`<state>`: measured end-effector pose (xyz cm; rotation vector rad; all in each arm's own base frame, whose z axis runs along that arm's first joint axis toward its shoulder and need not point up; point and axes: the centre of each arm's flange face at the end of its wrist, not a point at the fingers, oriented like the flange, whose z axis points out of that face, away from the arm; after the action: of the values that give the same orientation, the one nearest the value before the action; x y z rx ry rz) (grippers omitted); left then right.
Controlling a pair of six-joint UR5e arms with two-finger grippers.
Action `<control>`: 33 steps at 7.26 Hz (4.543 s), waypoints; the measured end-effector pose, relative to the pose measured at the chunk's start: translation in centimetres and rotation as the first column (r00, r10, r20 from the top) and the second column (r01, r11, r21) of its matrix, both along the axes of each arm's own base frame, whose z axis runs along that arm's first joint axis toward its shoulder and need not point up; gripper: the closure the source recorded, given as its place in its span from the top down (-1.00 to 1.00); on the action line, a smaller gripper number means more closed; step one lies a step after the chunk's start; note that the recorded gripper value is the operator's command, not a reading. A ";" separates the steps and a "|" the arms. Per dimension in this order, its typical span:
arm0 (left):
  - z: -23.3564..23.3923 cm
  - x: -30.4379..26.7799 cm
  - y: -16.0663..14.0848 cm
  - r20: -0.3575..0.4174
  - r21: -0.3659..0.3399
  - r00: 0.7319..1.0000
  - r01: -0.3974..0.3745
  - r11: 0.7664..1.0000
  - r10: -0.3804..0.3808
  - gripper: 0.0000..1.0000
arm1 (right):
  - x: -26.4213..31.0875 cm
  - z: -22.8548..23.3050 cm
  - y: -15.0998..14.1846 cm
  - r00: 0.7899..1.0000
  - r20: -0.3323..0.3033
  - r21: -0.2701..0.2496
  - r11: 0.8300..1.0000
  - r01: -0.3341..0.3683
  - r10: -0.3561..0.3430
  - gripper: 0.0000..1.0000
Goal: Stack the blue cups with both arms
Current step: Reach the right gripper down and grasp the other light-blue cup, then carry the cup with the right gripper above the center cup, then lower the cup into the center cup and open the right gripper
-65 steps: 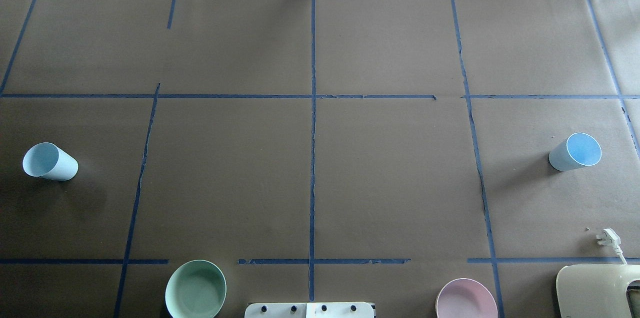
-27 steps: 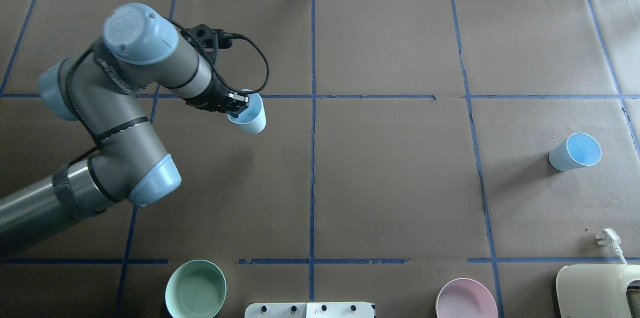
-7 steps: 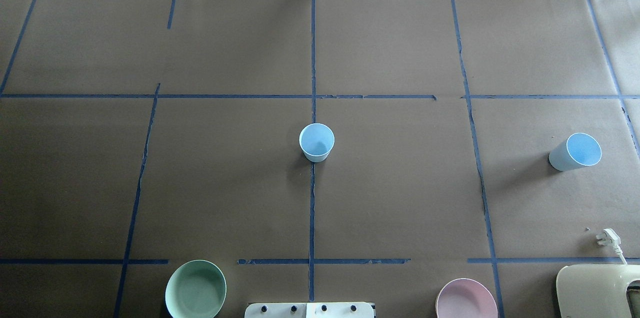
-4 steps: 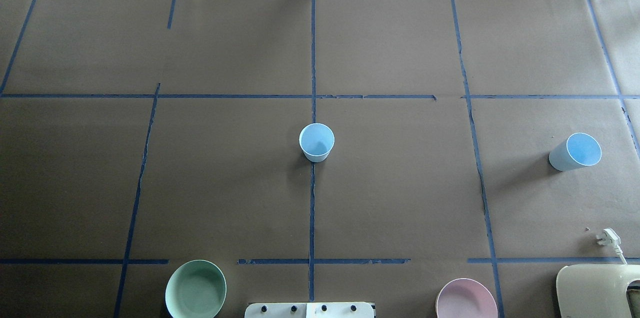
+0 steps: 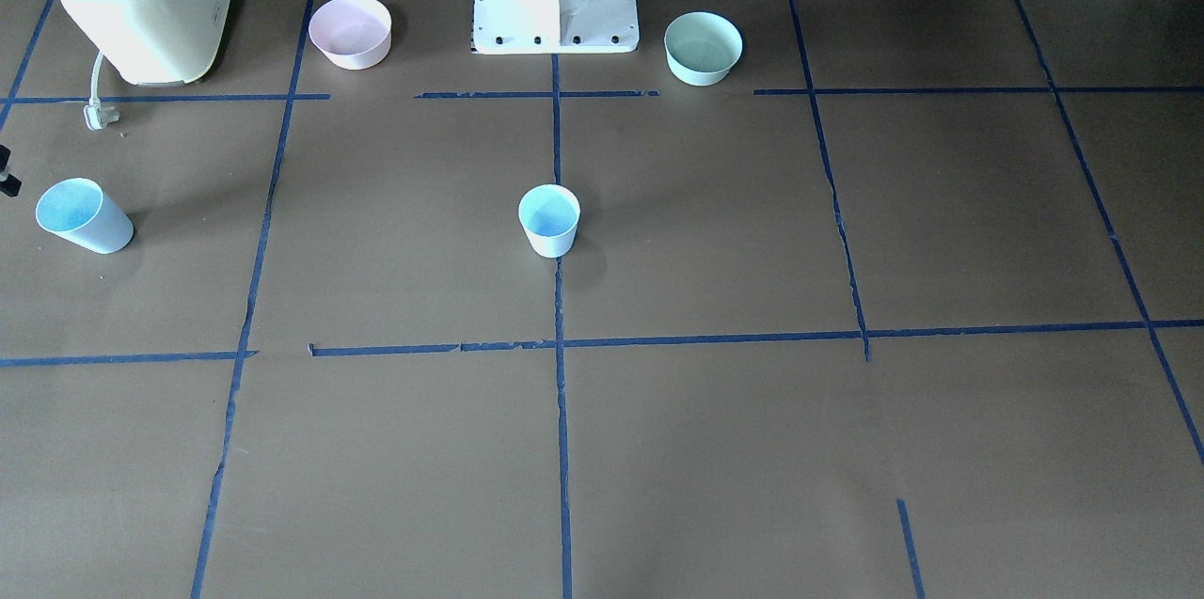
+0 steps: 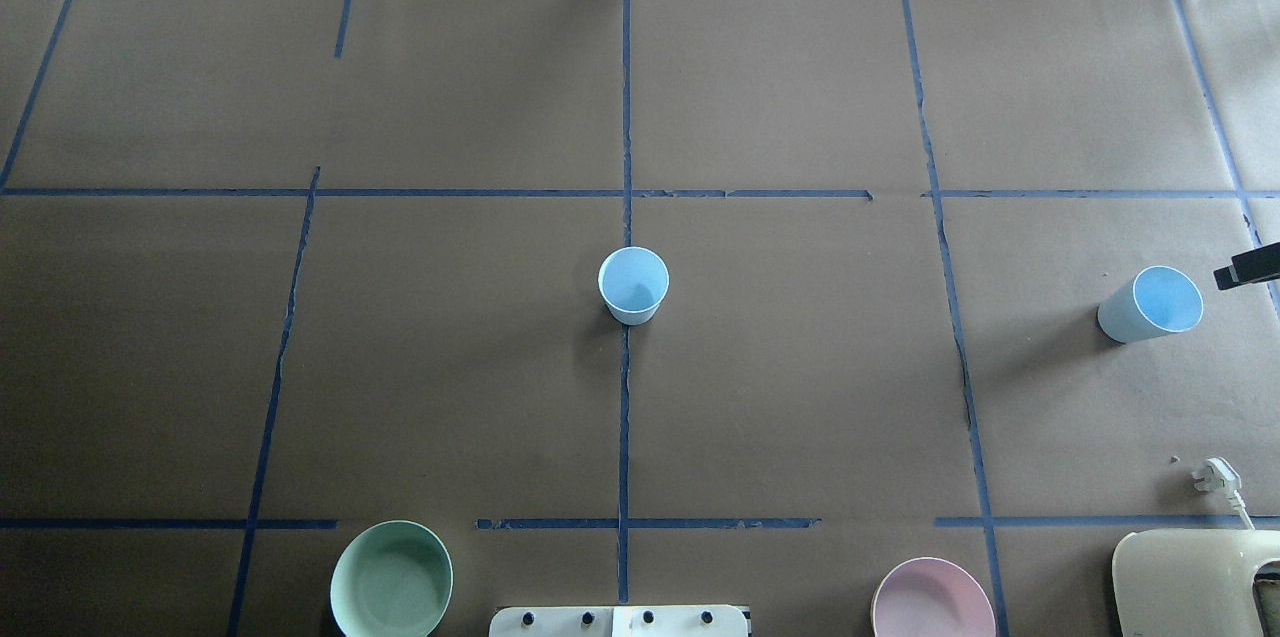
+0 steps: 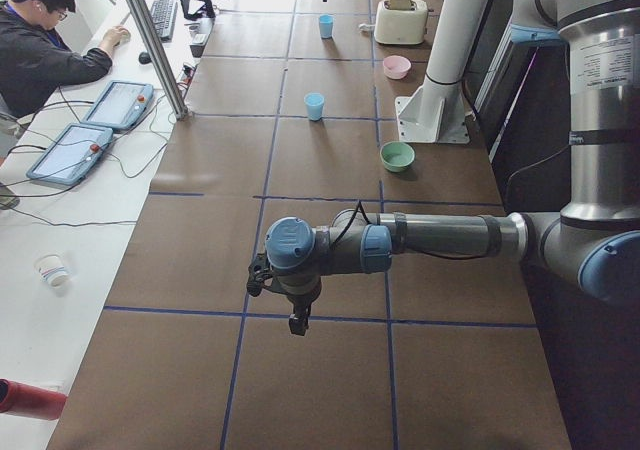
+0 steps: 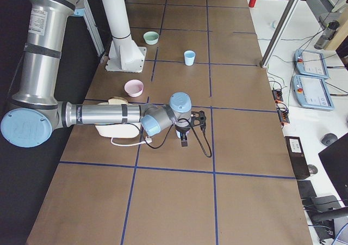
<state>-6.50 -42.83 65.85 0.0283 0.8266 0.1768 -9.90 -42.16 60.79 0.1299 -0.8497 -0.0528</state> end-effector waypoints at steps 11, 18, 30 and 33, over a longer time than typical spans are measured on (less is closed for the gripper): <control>-0.1 0.0 0.1 0.000 0.002 1.000 0.000 1.000 0.000 1.00 | -7.2 1.3 -1.7 0.998 -0.024 -0.022 0.998 0.065 -0.065 -1.00; 0.0 0.0 0.1 0.004 -0.029 1.000 0.027 0.999 -0.027 1.00 | -18.4 -21.7 -12.6 0.997 0.061 -0.118 0.992 -0.032 0.040 -1.00; -0.9 0.0 -0.2 0.007 -0.038 0.999 0.053 0.998 -0.053 1.00 | -43.7 -45.0 -0.5 0.945 -0.007 -0.293 0.903 -0.314 0.327 1.00; -0.9 0.0 -0.3 0.007 -0.036 0.999 0.051 0.998 -0.051 1.00 | -43.1 -44.7 -0.9 0.955 0.000 -0.274 0.919 -0.284 0.295 1.00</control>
<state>-6.47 -43.14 64.91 0.0151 0.8216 0.1140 -53.04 -43.03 16.08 -0.0023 -0.8632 0.3460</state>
